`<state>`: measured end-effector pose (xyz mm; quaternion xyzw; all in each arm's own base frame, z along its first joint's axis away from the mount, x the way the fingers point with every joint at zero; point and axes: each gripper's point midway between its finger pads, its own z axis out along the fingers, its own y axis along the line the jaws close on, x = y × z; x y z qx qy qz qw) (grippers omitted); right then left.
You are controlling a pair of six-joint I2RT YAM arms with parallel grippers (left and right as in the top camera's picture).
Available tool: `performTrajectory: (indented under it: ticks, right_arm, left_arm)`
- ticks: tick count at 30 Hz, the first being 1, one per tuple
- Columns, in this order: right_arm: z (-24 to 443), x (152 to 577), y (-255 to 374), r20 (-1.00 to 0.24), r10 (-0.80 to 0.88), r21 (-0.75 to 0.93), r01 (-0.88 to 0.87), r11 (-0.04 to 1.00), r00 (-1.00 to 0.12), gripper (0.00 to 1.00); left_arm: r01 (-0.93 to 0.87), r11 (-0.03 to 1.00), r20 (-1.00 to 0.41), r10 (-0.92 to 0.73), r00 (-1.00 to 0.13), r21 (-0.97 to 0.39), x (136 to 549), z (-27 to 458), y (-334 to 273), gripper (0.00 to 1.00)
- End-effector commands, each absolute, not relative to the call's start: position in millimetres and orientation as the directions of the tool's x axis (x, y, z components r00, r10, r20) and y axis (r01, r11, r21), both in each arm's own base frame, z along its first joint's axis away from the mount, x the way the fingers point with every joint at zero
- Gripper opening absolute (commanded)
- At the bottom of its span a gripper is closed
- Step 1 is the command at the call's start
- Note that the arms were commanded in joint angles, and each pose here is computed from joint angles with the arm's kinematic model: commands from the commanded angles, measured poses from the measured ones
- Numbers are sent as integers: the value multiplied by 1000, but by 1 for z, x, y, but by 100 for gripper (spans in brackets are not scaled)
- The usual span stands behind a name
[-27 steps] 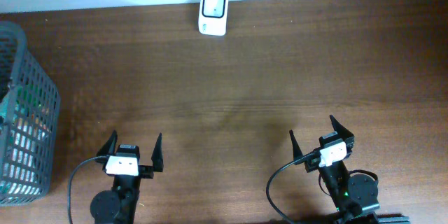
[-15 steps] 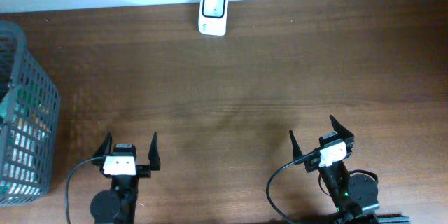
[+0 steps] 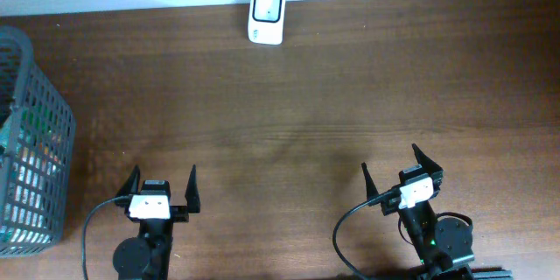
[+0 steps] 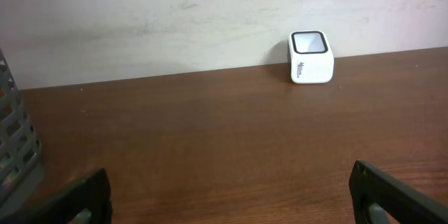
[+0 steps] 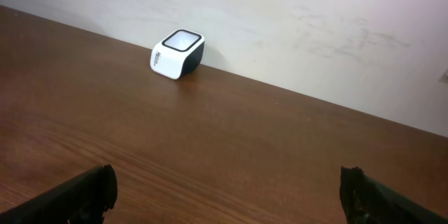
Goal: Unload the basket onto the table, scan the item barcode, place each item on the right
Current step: 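Move the left gripper toward the grey basket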
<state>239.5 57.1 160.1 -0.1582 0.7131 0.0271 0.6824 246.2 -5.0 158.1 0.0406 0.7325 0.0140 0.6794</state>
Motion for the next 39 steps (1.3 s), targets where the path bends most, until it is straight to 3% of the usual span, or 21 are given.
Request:
performTrajectory:
  ticks: [1, 39]
  right_arm:
    - [157, 239, 58, -982, -189, -176, -265, 948, -23, 98]
    - [157, 239, 58, -982, -189, -176, -265, 948, -23, 98]
  left_arm:
    - [30, 996, -993, 84, -81, 81, 246, 155, -3, 99]
    - [34, 996, -994, 84, -72, 81, 246, 158, -4, 99]
